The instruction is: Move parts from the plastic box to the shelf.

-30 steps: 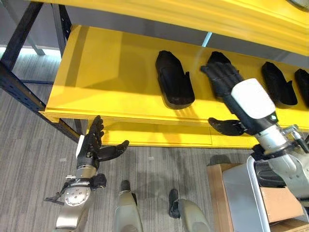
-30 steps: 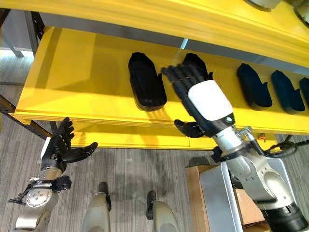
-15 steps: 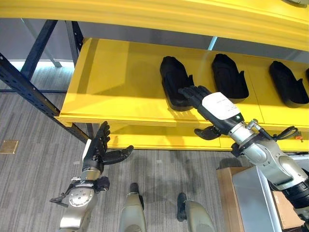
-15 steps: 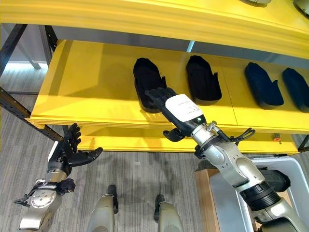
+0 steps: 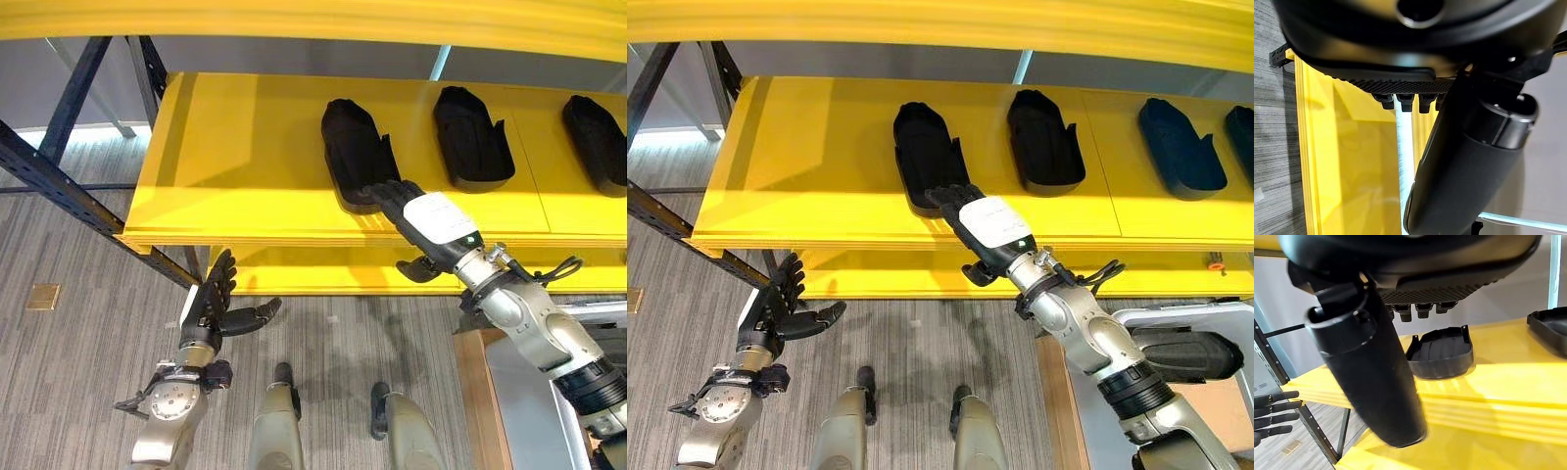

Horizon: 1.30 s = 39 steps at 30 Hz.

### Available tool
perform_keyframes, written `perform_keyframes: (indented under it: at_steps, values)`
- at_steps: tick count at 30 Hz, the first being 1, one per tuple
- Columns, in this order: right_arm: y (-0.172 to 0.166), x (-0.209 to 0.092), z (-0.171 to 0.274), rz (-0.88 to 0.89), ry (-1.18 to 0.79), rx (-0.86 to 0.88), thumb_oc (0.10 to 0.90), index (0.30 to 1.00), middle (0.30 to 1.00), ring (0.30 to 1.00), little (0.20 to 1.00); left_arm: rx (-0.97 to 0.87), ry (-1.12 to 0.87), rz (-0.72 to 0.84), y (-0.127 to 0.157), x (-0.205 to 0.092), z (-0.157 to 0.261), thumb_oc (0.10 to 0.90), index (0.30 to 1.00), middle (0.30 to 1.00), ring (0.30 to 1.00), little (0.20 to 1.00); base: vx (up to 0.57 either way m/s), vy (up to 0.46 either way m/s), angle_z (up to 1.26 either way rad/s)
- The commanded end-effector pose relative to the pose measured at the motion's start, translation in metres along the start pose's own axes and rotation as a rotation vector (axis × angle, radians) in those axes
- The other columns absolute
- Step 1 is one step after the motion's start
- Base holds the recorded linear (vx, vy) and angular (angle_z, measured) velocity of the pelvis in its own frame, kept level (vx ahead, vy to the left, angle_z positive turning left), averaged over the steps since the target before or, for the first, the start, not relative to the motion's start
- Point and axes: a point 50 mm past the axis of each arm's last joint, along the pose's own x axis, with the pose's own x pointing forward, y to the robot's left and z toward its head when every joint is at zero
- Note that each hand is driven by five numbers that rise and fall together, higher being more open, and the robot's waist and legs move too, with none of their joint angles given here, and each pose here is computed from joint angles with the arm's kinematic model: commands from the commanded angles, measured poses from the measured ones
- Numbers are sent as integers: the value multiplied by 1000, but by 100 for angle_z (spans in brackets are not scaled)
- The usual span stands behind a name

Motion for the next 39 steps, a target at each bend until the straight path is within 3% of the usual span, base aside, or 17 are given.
perform_keyframes:
  at_steps: [1, 15, 30, 39]
  values:
    - [-37, 9, 8, -210, -40, -45, 900, 1000, 1000, 1000, 1000, -10, -207, -17, -5, 6, 37, 900, 1000, 1000, 1000, 1000, 0, 0, 0]
    - [-13, 7, 0, -136, 17, -56, 900, 1000, 1000, 1000, 1000, 4, -217, -27, -5, 3, 39, 900, 1000, 1000, 1000, 1000, -2, 1, 1]
    - [-25, 23, -7, -183, 44, -78, 900, 1000, 1000, 1000, 1000, 12, -222, -14, 0, 0, 40, 900, 1000, 1000, 1000, 1000, 0, 0, 0]
    - [-14, 26, -15, -152, 98, -63, 900, 1000, 1000, 1000, 1000, 5, -229, -4, 2, 0, 41, 900, 1000, 1000, 1000, 1000, 1, 0, 0]
